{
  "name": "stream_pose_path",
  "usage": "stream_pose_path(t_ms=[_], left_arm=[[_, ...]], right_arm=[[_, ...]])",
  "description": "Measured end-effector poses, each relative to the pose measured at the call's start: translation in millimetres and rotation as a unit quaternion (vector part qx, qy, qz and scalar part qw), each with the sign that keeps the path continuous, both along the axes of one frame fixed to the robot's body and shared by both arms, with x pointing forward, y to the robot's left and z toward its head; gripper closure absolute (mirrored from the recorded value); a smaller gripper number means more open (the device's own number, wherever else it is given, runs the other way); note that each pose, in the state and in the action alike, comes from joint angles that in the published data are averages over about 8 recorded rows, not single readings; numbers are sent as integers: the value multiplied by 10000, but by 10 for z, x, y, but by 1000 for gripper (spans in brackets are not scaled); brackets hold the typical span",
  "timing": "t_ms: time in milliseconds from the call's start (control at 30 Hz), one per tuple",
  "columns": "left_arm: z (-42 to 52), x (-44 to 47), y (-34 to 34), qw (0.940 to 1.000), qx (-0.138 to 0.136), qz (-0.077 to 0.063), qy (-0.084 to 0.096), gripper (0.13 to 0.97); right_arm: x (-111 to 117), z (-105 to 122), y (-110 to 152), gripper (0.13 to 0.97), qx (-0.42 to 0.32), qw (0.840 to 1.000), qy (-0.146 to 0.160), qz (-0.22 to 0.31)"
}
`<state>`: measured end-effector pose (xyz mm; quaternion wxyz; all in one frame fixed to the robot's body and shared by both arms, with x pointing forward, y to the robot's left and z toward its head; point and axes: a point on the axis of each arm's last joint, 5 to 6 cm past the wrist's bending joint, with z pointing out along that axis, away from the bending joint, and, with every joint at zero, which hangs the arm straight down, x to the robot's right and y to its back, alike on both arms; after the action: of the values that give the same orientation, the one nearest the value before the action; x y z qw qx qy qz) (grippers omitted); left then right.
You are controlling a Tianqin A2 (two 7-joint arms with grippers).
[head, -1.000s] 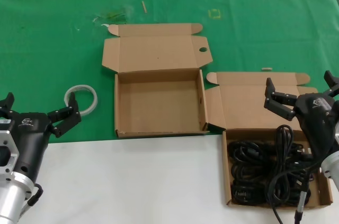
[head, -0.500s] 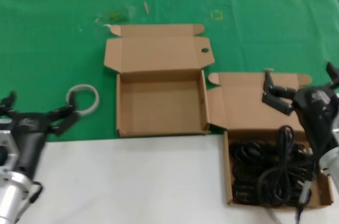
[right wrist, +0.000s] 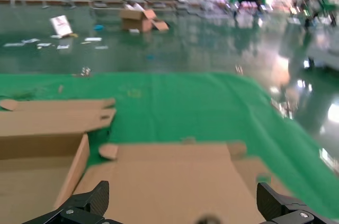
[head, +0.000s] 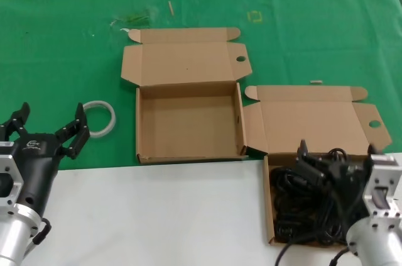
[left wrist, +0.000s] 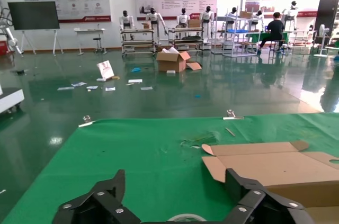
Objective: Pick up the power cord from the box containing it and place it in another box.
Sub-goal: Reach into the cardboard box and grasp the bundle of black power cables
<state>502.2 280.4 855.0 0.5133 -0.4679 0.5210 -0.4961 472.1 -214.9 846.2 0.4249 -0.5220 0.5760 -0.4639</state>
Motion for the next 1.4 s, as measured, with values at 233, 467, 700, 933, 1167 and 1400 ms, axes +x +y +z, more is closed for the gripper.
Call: stream_pose_path(t_ms=[233,467,700,933,1167,1400], left_arm=[[0,0,0,10000,0,0,0,494],[0,0,0,10000,-1,0,0,652],[0,0,0,10000,-2,0,0,806],[0,0,0,10000,-1,0,0,846],[0,0,0,10000,0,0,0,920],[0,0,0,10000,0,0,0,956]], right_arm=[[-58,-229,-2,132,504,9983,149,-259],[-37,-412,-37,161,737,9959,292,-430],[25,-588,-60,190,889,9944,379,-433],[82,-639,-74,282,876,9945,414,-405],[111,-663,-75,406,866,9944,461,-379],[132,-674,-56,553,885,9941,495,-372]])
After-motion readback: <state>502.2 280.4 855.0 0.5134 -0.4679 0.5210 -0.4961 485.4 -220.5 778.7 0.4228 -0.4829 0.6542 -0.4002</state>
